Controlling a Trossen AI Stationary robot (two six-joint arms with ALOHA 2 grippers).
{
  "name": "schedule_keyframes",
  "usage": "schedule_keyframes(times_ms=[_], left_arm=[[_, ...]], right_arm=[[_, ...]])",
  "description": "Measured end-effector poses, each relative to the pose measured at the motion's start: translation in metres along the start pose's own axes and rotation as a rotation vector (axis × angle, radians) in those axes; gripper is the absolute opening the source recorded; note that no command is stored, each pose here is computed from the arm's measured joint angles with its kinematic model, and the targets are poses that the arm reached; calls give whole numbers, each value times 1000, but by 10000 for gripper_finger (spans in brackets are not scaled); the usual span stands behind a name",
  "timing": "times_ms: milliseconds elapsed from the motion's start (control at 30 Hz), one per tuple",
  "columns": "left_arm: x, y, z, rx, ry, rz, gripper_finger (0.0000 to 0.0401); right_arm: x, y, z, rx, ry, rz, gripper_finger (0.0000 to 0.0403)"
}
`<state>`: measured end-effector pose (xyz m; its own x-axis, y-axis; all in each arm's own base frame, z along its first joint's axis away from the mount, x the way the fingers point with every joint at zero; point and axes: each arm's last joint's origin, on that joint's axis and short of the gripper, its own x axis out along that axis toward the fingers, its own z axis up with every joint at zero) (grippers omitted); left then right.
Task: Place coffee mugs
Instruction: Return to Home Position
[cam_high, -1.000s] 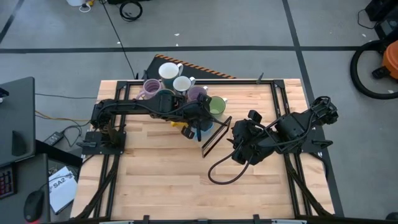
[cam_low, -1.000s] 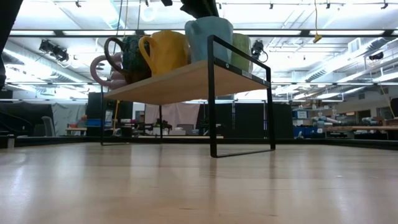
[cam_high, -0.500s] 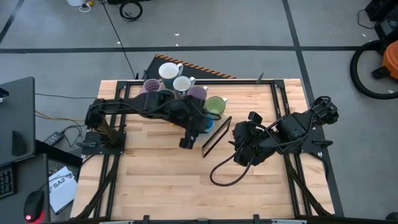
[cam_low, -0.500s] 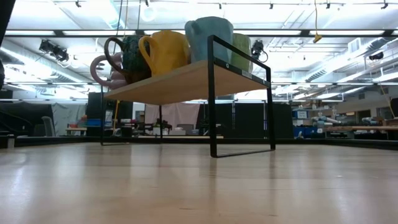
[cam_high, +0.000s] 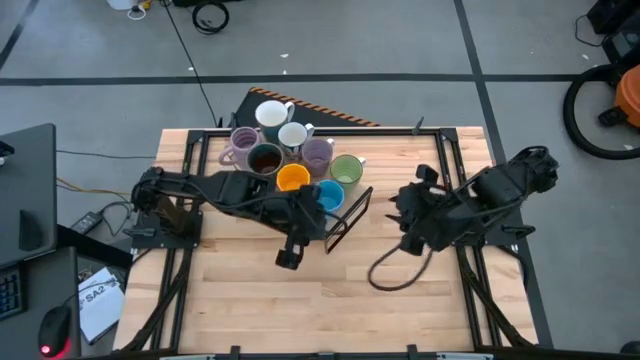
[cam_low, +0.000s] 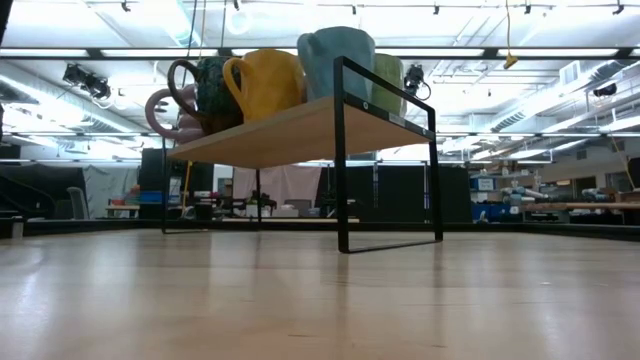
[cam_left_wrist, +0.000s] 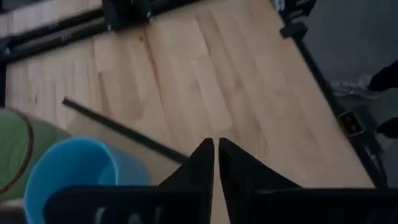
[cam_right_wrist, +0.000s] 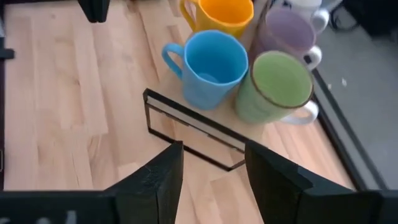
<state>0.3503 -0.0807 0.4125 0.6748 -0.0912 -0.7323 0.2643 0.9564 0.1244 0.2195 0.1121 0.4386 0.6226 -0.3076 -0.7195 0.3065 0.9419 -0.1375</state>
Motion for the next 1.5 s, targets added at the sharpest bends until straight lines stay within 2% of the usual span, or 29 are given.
schedule_keyframes(times_ms=[133,267,433,633,833,1100,1200,1333,1500], left_arm=[[5,0,4,-5,-61,-1,22],[18,3,5,-57,-117,-28,18],[23,3,6,-120,-140,-42,18],[7,-5,6,-141,-161,-48,18],[-8,-5,5,-154,-183,-27,17],[-20,-4,3,-155,-190,-22,17],[-32,2,3,-150,-219,-11,17],[-47,12,-2,-158,-237,-6,17],[-49,14,-18,-180,-284,-15,14]], right_arm=[[-15,-12,-2,-40,-57,11,169],[-28,-27,-5,-12,-107,14,162],[-29,-32,-25,32,-167,72,157],[-14,-39,-60,120,-198,152,157],[-6,-59,-92,240,-271,245,153],[2,-73,-121,379,-391,513,152],[6,-74,-127,386,-465,607,149],[13,-80,-139,401,-565,646,141],[25,-89,-160,492,-653,687,122]])
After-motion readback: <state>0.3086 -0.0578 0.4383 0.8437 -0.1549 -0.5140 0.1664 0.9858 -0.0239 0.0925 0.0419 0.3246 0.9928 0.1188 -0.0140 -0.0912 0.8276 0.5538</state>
